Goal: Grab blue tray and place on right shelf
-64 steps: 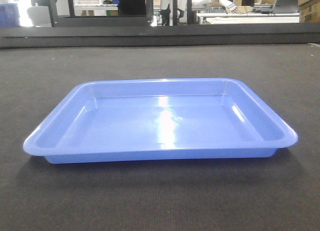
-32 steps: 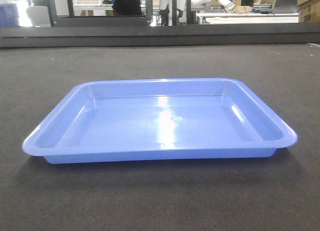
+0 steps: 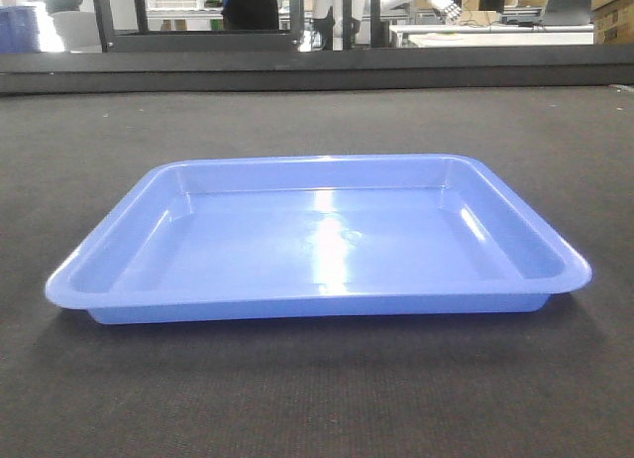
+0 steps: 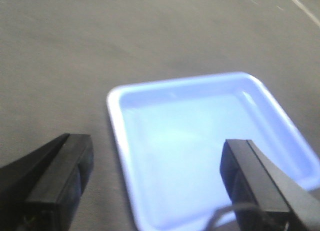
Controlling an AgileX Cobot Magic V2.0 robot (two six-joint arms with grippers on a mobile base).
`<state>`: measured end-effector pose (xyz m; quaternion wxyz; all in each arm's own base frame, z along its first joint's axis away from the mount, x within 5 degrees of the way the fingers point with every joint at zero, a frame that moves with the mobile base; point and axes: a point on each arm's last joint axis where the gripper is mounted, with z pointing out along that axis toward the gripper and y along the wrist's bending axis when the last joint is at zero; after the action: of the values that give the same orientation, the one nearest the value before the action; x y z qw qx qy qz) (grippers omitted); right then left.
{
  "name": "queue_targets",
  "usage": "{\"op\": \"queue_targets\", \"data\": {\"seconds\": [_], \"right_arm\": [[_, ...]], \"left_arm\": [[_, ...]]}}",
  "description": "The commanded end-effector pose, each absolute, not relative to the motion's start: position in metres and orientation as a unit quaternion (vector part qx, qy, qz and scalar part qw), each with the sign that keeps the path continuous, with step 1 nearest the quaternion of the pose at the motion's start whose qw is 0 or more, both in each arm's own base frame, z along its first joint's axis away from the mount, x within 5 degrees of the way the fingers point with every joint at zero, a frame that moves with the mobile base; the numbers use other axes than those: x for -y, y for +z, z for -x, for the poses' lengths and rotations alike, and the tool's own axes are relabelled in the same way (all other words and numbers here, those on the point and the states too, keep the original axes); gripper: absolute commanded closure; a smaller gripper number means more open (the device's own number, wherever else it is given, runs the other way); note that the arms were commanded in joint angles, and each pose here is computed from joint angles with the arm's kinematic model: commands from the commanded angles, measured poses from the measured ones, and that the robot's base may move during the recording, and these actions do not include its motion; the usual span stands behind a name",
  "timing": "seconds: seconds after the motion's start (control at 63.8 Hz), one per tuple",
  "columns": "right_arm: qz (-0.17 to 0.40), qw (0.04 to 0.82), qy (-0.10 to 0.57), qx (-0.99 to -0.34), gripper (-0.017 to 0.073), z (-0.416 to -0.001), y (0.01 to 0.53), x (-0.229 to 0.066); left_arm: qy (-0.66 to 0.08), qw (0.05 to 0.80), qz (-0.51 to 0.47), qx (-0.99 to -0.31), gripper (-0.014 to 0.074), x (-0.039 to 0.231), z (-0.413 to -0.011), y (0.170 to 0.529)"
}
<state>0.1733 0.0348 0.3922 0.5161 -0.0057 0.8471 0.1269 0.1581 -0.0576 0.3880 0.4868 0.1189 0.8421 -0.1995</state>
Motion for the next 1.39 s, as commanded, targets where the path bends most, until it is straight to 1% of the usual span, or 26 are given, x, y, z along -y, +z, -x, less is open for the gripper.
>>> {"op": "queue_targets", "data": {"seconds": [0.0,0.125,0.219,0.282,0.392,0.501,0.58,0.736,0.893,1.19,1.237,1.378], "right_arm": [[0.042,0.489,0.144,-0.859,-0.0022,-0.191,0.401,-0.051],[0.085,0.378,0.146,-0.91,-0.0022,-0.221,0.384,-0.078],[0.097,0.316,0.139,-0.933,-0.0022,-0.243,0.371,-0.09],[0.094,0.294,0.135,-0.941,-0.0022,-0.257,0.365,-0.094],[0.083,0.279,0.123,-0.949,-0.0022,-0.275,0.357,-0.098],[0.067,0.263,0.077,-0.959,-0.0022,-0.293,0.347,-0.097],[0.059,0.25,0.053,-0.965,-0.0022,-0.303,0.34,-0.096],[0.056,0.225,0.052,-0.971,-0.0021,-0.321,0.322,-0.102],[0.055,0.215,0.053,-0.974,-0.0021,-0.333,0.305,-0.107],[0.054,0.183,0.048,-0.981,-0.0021,-0.35,0.272,-0.113],[0.054,0.177,0.046,-0.982,-0.0021,-0.352,0.268,-0.113],[0.055,0.161,0.042,-0.985,-0.0021,-0.356,0.255,-0.115]], "left_arm": [[-0.238,0.472,-0.121,-0.84,0.0158,0.069,-0.177,0.401],[-0.241,0.376,-0.142,-0.883,0.0159,0.08,-0.211,0.389],[-0.221,0.322,-0.141,-0.91,0.0159,0.083,-0.233,0.383],[-0.191,0.286,-0.143,-0.928,0.0159,0.087,-0.246,0.378],[-0.124,0.253,-0.138,-0.95,0.016,0.098,-0.264,0.37],[-0.05,0.237,-0.137,-0.961,0.016,0.121,-0.279,0.364],[-0.03,0.222,-0.121,-0.967,0.016,0.136,-0.288,0.355],[-0.038,0.193,-0.094,-0.976,0.0159,0.156,-0.309,0.332],[-0.042,0.168,-0.071,-0.982,0.0159,0.165,-0.325,0.308],[-0.056,0.143,-0.018,-0.988,0.016,0.16,-0.348,0.277],[-0.065,0.139,-0.012,-0.988,0.016,0.16,-0.349,0.275],[-0.059,0.134,-0.011,-0.989,0.016,0.159,-0.353,0.268]]}}
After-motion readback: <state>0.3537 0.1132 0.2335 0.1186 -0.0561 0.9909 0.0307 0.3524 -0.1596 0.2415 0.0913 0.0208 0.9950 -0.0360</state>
